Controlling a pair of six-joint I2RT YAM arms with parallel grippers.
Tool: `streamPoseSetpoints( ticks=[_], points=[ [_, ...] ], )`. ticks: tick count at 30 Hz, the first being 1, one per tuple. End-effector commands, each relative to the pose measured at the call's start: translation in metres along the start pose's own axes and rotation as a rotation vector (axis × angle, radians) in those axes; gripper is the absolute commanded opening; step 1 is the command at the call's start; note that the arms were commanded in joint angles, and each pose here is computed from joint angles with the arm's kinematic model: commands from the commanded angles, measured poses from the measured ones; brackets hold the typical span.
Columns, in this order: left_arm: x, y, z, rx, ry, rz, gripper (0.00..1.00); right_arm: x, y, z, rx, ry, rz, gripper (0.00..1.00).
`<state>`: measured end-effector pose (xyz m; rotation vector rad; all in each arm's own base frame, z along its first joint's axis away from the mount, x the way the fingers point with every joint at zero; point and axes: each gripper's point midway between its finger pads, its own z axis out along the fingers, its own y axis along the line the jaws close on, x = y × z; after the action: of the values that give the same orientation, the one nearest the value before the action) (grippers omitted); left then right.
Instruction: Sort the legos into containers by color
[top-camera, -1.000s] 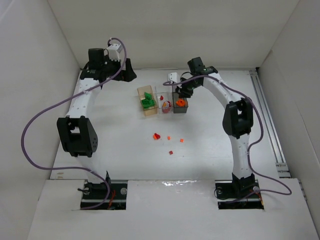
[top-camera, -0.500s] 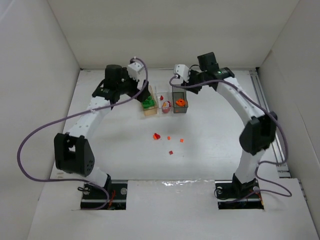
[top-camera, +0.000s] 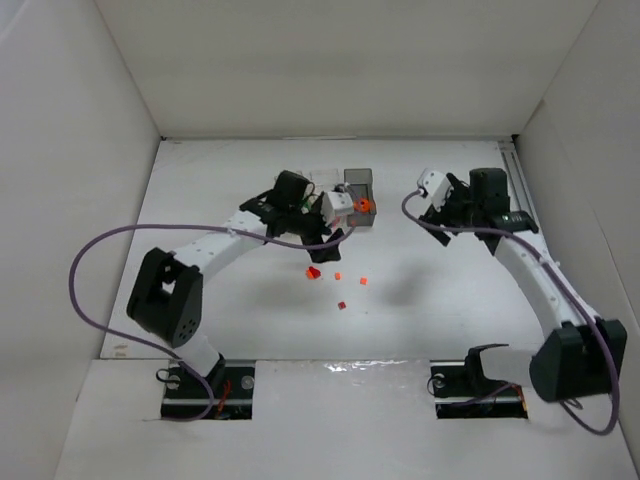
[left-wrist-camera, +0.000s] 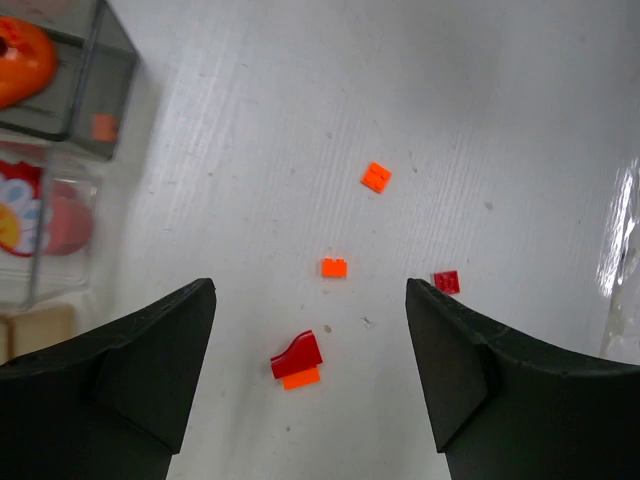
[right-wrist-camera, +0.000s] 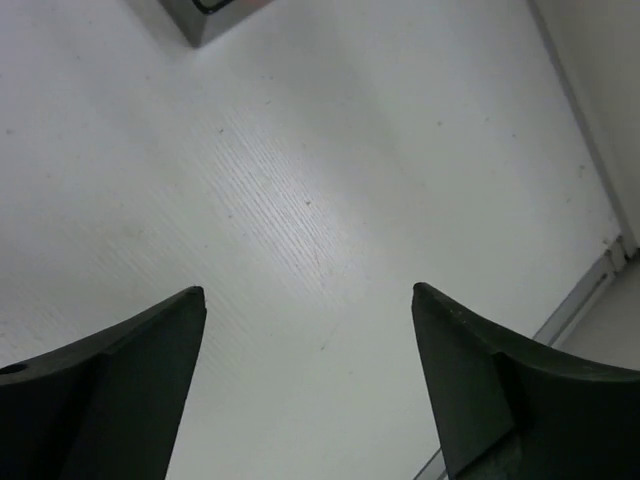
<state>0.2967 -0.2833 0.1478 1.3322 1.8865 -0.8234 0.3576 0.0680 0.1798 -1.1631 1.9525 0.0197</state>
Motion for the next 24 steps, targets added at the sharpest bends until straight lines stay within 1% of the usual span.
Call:
streamPoseSetpoints(
  ticks=[1, 2, 3, 4, 5, 6, 7, 8, 9, 10, 11, 12, 13, 14, 16, 18, 20, 22, 24],
  points=[
    [0.021, -0.012, 0.012, 0.053, 0.086, 0.030, 0.73, -0.053, -0.041, -0.056, 0.324, -0.177, -0.044, 0.89],
    [0.030, -0.013, 0.018, 0.078, 0.112, 0.019, 0.70, -0.063, -0.043, -0.076, 0.384, -0.238, -0.008, 0.95],
    [0.038, -0.014, 0.020, 0.091, 0.135, 0.023, 0.68, -0.060, -0.044, -0.081, 0.408, -0.245, 0.011, 0.95],
    [0.039, -0.012, 0.022, 0.099, 0.146, 0.033, 0.67, -0.050, -0.042, -0.081, 0.416, -0.237, 0.036, 0.91],
    [0.045, -0.011, 0.024, 0.115, 0.166, 0.064, 0.65, -0.055, -0.037, -0.087, 0.407, -0.268, 0.035, 0.85],
    [0.056, -0.007, 0.029, 0.112, 0.205, 0.054, 0.62, -0.048, -0.031, -0.084, 0.371, -0.249, 0.028, 0.82],
    [0.064, -0.007, 0.030, 0.118, 0.231, 0.052, 0.61, -0.052, -0.020, -0.080, 0.304, -0.275, -0.006, 0.79],
    [0.074, -0.002, 0.034, 0.108, 0.261, 0.051, 0.57, -0.045, -0.013, -0.077, 0.279, -0.249, 0.007, 0.76],
    [0.078, -0.003, 0.034, 0.114, 0.268, 0.059, 0.56, -0.045, -0.013, -0.077, 0.277, -0.250, 0.017, 0.76],
    [0.082, 0.001, 0.040, 0.092, 0.274, 0.080, 0.56, -0.043, -0.011, -0.076, 0.270, -0.243, 0.021, 0.76],
    [0.085, 0.004, 0.041, 0.075, 0.278, 0.086, 0.56, -0.032, -0.009, -0.077, 0.267, -0.239, 0.039, 0.76],
    [0.087, 0.001, 0.044, 0.073, 0.282, 0.101, 0.56, -0.034, -0.011, -0.086, 0.295, -0.260, 0.041, 0.76],
    [0.086, -0.001, 0.048, 0.067, 0.270, 0.136, 0.56, -0.031, -0.010, -0.088, 0.309, -0.252, 0.043, 0.76],
    [0.088, 0.001, 0.049, 0.055, 0.270, 0.141, 0.55, -0.031, -0.012, -0.091, 0.324, -0.253, 0.041, 0.76],
    [0.083, -0.002, 0.052, 0.053, 0.250, 0.165, 0.55, -0.026, -0.006, -0.091, 0.318, -0.246, 0.045, 0.77],
    [0.086, -0.007, 0.059, 0.069, 0.269, 0.172, 0.55, -0.023, -0.005, -0.094, 0.323, -0.240, 0.050, 0.77],
    [0.081, -0.014, 0.061, 0.097, 0.258, 0.187, 0.55, -0.023, -0.005, -0.094, 0.323, -0.240, 0.050, 0.77],
    [0.076, -0.016, 0.064, 0.095, 0.260, 0.228, 0.55, -0.023, -0.005, -0.094, 0.323, -0.240, 0.050, 0.77],
    [0.075, -0.016, 0.067, 0.091, 0.267, 0.225, 0.55, -0.022, -0.004, -0.094, 0.317, -0.234, 0.054, 0.77]
  ],
)
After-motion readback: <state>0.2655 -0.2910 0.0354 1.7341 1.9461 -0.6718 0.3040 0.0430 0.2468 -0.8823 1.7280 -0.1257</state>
